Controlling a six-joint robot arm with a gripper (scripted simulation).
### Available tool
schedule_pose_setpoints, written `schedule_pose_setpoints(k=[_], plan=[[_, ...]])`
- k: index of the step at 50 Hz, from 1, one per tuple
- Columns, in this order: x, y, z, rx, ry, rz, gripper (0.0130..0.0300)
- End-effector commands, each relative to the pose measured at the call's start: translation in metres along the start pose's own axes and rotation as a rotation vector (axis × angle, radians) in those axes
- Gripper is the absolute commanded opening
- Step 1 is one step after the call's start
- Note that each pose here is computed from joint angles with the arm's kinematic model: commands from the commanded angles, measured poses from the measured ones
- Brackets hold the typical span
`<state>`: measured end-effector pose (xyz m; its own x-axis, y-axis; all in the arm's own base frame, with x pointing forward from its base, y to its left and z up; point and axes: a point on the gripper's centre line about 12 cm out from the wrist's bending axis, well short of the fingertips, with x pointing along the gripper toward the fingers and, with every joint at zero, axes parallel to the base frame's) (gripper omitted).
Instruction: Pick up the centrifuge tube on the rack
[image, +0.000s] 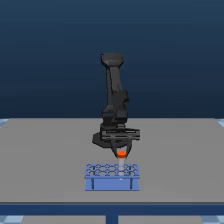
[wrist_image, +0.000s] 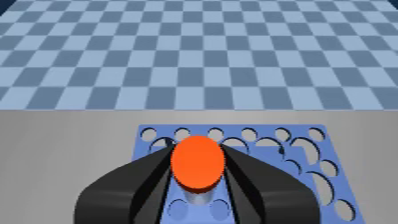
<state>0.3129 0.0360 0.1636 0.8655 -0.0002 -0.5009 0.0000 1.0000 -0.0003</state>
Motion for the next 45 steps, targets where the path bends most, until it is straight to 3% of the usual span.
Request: schedule_pose_setpoints(k=[1,20,45], plan=[[0.000,0.000,0.0002,0.000,-0.001,0.000,0.0130],[-0.001,0.000,0.0015,0.000,0.000,0.000,0.0130],[-0.009,0.000,0.0149,0.000,0.000,0.000,0.0130]])
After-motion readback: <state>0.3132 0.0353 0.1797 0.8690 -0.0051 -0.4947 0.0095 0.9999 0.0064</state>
